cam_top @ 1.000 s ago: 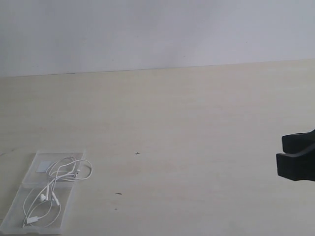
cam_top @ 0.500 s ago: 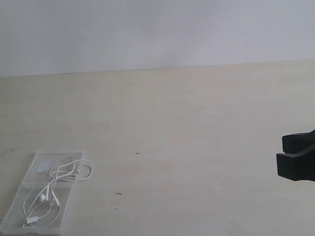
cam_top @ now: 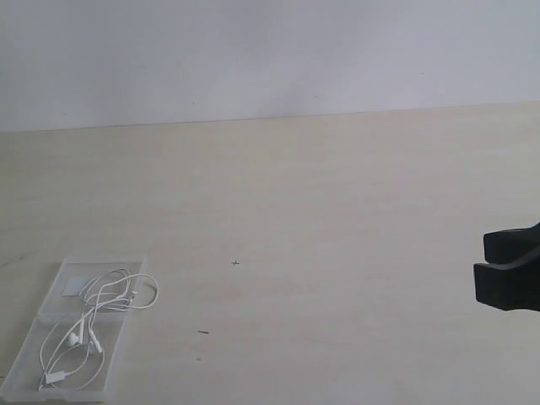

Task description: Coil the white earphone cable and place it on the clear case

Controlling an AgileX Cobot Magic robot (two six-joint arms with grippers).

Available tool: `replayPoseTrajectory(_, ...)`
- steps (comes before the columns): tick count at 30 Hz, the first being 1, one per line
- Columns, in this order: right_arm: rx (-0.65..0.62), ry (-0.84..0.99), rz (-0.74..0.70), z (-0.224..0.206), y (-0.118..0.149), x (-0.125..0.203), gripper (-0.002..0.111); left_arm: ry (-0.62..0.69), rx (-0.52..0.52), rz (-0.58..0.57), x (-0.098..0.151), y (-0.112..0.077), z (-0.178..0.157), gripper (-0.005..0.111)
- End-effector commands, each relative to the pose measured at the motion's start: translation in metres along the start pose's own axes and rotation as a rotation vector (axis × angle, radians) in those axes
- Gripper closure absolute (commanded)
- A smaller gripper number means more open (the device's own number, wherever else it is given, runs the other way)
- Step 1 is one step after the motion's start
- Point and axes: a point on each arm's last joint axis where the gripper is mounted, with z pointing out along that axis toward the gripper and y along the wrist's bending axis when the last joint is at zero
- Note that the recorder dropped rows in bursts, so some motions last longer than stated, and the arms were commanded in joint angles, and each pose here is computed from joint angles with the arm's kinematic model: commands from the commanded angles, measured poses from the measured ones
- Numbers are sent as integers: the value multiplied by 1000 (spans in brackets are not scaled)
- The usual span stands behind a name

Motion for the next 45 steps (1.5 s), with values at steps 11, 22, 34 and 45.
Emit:
replayPoseTrajectory(11, 0, -3, -12, 0, -1, 1, 108, 99, -66, -104, 10, 6, -1, 107)
replayPoseTrajectory(22, 4, -1, -12, 0, -1, 1, 108, 99, -66, -104, 10, 6, -1, 107)
replayPoseTrajectory(34, -117, -221, 68, -28, -20, 6, 108, 101, -66, -102, 10, 6, -1, 107)
replayPoseTrajectory(45, -250, -566, 144, -24, -44, 67, 108, 101, -66, -102, 10, 6, -1, 107)
